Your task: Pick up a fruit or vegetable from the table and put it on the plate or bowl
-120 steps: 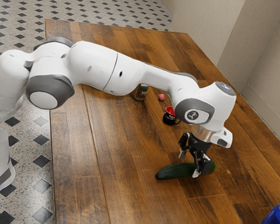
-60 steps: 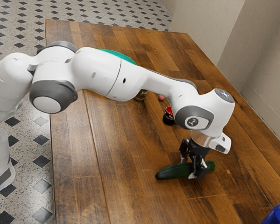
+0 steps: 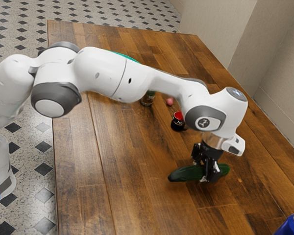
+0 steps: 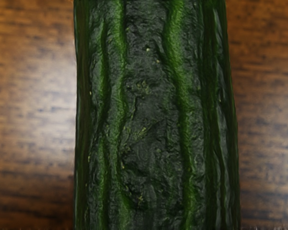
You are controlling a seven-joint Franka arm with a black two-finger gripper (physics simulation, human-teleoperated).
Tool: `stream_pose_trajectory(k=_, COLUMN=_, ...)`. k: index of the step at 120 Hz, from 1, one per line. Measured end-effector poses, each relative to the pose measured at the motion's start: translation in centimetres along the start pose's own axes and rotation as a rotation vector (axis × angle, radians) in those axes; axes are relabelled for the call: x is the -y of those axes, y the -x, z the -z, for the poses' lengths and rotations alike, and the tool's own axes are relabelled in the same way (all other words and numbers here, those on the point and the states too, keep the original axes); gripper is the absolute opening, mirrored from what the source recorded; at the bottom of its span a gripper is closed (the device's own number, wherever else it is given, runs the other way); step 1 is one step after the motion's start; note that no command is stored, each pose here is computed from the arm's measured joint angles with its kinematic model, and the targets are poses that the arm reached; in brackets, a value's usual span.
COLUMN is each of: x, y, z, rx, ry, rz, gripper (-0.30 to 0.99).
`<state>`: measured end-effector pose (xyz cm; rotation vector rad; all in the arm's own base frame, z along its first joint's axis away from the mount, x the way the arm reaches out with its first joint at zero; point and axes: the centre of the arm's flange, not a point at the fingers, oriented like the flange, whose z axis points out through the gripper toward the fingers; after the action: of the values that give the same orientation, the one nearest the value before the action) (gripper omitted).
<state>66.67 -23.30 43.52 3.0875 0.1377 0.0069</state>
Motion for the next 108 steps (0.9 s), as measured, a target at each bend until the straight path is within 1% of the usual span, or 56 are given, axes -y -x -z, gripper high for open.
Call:
stream_pose_trajectory(k=6, x=0.3, y=0.2, z=2.7, rx=-0.027, ry=0.025, rz=-0.001, gripper=0.22)
stream_pose_trajectory(k=14, x=1.0, y=1.2, z=8.1, rx=-0.076, ry=0.074, rz=-0.005, gripper=0.22)
stream_pose_trajectory(k=22, x=3.5, y=2.3, z=14.4, rx=-0.134, ry=0.124, rz=0.011, gripper=0.21)
stream_pose_trajectory(k=26, x=5.4, y=2.8, z=17.8, rx=-0.166, ry=0.140, rz=0.026, gripper=0.21)
stream_pose_trajectory(k=32, x=8.5, y=3.7, z=22.3, rx=-0.206, ry=0.145, rz=0.053, gripper=0.21)
stream_pose_trajectory(k=38, x=13.0, y=4.6, z=25.9, rx=-0.230, ry=0.141, rz=0.106, gripper=0.20)
stream_pose_trajectory(k=43, x=17.8, y=5.2, z=28.1, rx=-0.239, ry=0.131, rz=0.175, gripper=0.20)
stream_pose_trajectory(k=47, x=21.2, y=5.5, z=29.0, rx=-0.236, ry=0.118, rz=0.228, gripper=0.20)
stream_pose_trajectory(k=56, x=27.6, y=6.4, z=30.1, rx=-0.223, ry=0.087, rz=0.335, gripper=0.20)
stream_pose_trajectory(k=62, x=32.1, y=7.3, z=31.5, rx=-0.237, ry=0.068, rz=0.415, gripper=0.20)
stream_pose_trajectory(k=73, x=37.9, y=9.3, z=33.7, rx=-0.263, ry=0.017, rz=0.522, gripper=0.20)
stream_pose_trajectory(k=88, x=47.0, y=12.7, z=34.9, rx=-0.264, ry=-0.040, rz=0.700, gripper=0.19)
stream_pose_trajectory(k=94, x=50.0, y=13.9, z=34.6, rx=-0.252, ry=-0.053, rz=0.763, gripper=0.19)
stream_pose_trajectory(k=100, x=52.2, y=14.7, z=33.6, rx=-0.227, ry=-0.057, rz=0.807, gripper=0.19)
stream_pose_trajectory(k=108, x=54.7, y=15.0, z=30.4, rx=-0.168, ry=-0.051, rz=0.852, gripper=0.18)
